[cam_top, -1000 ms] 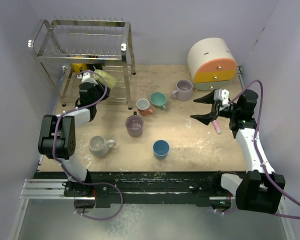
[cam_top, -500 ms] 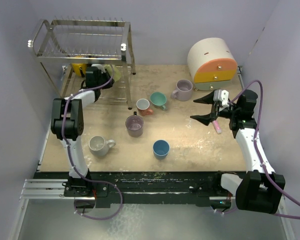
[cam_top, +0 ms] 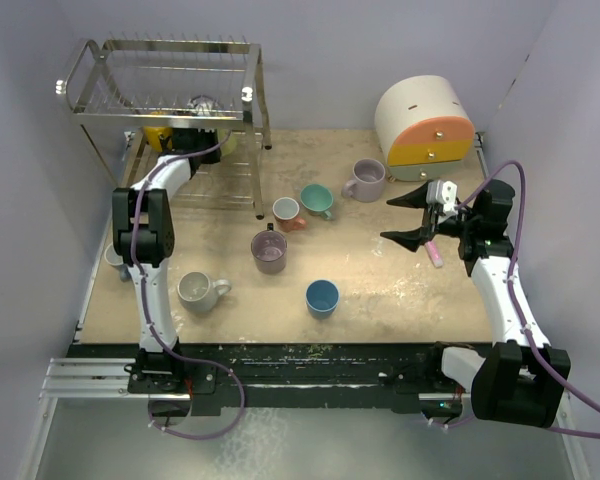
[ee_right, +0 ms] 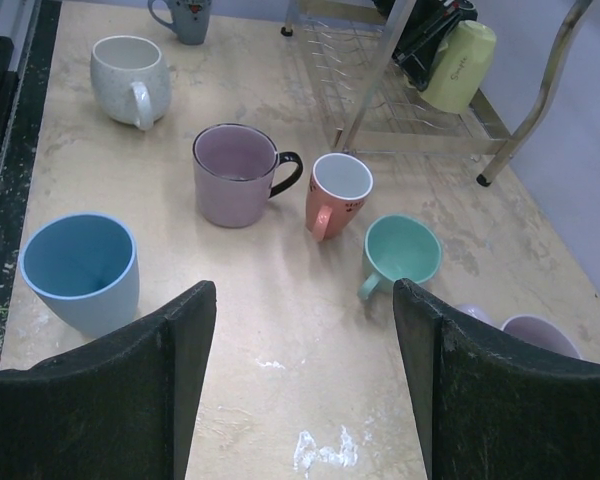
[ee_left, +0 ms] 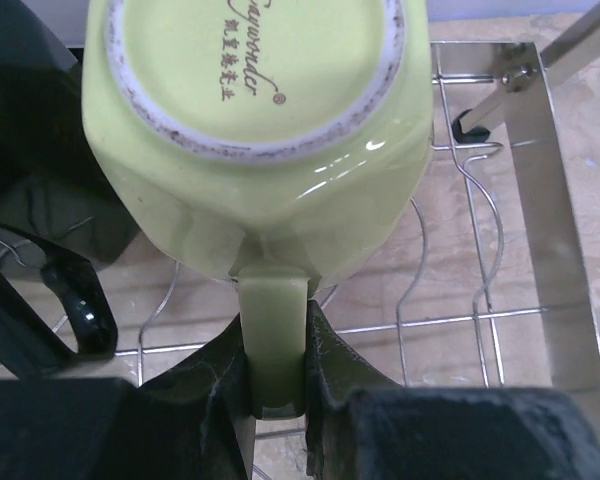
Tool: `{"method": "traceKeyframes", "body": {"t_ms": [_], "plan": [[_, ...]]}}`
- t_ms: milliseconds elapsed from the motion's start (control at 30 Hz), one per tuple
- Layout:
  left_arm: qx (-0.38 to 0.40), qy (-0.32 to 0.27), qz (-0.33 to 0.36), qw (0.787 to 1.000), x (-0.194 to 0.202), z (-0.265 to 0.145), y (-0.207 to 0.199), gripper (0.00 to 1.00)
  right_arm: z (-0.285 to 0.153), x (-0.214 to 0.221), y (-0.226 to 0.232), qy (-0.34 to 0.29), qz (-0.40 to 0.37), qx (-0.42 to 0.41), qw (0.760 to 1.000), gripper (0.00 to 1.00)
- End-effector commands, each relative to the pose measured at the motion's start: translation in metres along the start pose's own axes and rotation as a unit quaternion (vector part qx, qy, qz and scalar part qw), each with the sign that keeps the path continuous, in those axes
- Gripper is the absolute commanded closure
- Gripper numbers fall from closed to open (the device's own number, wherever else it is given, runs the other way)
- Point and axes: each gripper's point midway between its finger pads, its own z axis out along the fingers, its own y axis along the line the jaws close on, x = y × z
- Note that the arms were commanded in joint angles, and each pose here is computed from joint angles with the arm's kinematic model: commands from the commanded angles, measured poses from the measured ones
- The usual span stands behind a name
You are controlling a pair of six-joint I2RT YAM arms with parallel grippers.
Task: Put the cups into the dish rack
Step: Turn the cup upside down in the dish rack.
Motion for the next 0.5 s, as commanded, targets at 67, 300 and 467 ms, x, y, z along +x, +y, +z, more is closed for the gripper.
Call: {"method": "traceKeyframes", "body": {"t_ms": [67,300,467], "plan": [[-0.019,-0.077,0.053,0.995,-0.071,-0.005,0.012,0.93,-0.001,-0.02,-0.007,-0.003,-0.042,0.002,0.999,0.26],[-0.041,-0.08,0.057,0.994,-0.076,-0.005,0.019,0.54,-0.001,-0.02,-0.007,-0.003,-0.043,0.001,0.999,0.26],[-0.025,-0.108,0.061,0.992,-0.089,-0.027,0.01,0.31,-0.001,-0.02,-0.006,-0.002,-0.044,0.002,0.999,0.26]]}}
